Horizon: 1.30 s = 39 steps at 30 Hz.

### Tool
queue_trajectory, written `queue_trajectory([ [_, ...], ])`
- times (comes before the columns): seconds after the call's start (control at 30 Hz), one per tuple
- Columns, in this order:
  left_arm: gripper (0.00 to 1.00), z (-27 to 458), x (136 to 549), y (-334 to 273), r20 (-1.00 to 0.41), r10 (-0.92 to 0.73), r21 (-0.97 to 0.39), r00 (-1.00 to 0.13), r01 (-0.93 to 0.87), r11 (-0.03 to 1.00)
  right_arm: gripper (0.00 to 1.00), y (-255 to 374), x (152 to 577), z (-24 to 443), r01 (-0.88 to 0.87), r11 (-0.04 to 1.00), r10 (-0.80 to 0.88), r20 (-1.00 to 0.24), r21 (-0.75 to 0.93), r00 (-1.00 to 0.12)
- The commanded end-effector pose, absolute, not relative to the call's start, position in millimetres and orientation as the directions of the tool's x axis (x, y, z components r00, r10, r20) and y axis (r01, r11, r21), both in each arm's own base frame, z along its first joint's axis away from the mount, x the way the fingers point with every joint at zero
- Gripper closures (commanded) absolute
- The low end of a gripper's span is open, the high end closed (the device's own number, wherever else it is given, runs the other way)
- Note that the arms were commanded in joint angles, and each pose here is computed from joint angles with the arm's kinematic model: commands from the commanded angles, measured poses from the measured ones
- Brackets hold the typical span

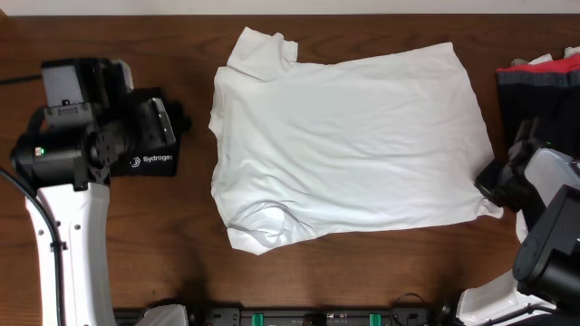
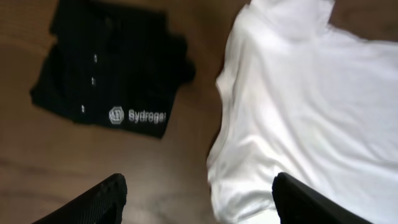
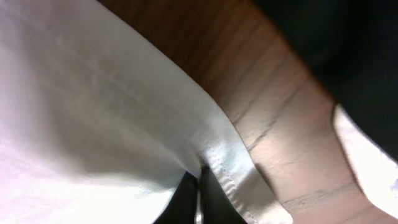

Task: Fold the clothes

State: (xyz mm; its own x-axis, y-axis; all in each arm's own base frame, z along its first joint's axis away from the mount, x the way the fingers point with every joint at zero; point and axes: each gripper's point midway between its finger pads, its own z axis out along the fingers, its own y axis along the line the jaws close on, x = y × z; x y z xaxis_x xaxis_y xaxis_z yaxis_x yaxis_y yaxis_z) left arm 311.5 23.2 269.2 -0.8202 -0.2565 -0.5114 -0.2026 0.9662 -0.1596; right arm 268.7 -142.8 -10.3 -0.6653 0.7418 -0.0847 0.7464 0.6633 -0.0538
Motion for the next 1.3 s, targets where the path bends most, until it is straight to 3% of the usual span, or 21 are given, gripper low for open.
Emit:
queue_trajectory([
  [0.0,0.23,249,303,23,-0.430,-0.264,-0.149,-0.863,-0.221,0.964,0.65,-117,246,-45,0.690,0.724,0.688,0.074,0.008,-0.722],
  [0.07,0.22,233,296,21,-0.368,-0.268,-0.146,-0.890,-0.230,0.962,0.52,-106,261,-33,0.668,0.735,0.666,0.056,0.115,-0.744],
  [0.2,0.23,190,281,7,-0.214,-0.276,-0.199,-0.937,-0.235,0.951,0.41,-93,287,5,0.618,0.735,0.650,-0.032,0.278,-0.759],
  [0.47,0.23,89,255,-24,0.053,-0.273,-0.319,-0.961,-0.275,0.907,0.37,-81,301,84,0.516,0.760,0.626,-0.233,0.395,-0.744],
  [0.77,0.24,25,242,-38,0.122,-0.267,-0.382,-0.956,-0.294,0.876,0.37,-44,289,93,0.429,0.819,0.529,-0.211,0.380,-0.822],
  [1.1,0.49,9,259,-44,0.041,-0.236,-0.393,-0.971,-0.233,0.890,0.38,-29,294,89,0.366,0.882,0.441,-0.248,0.296,-0.863],
  [1.27,0.93,6,264,-47,0.005,-0.198,-0.360,-0.980,-0.187,0.914,0.38,-30,293,89,0.368,0.885,0.439,-0.247,0.286,-0.864],
])
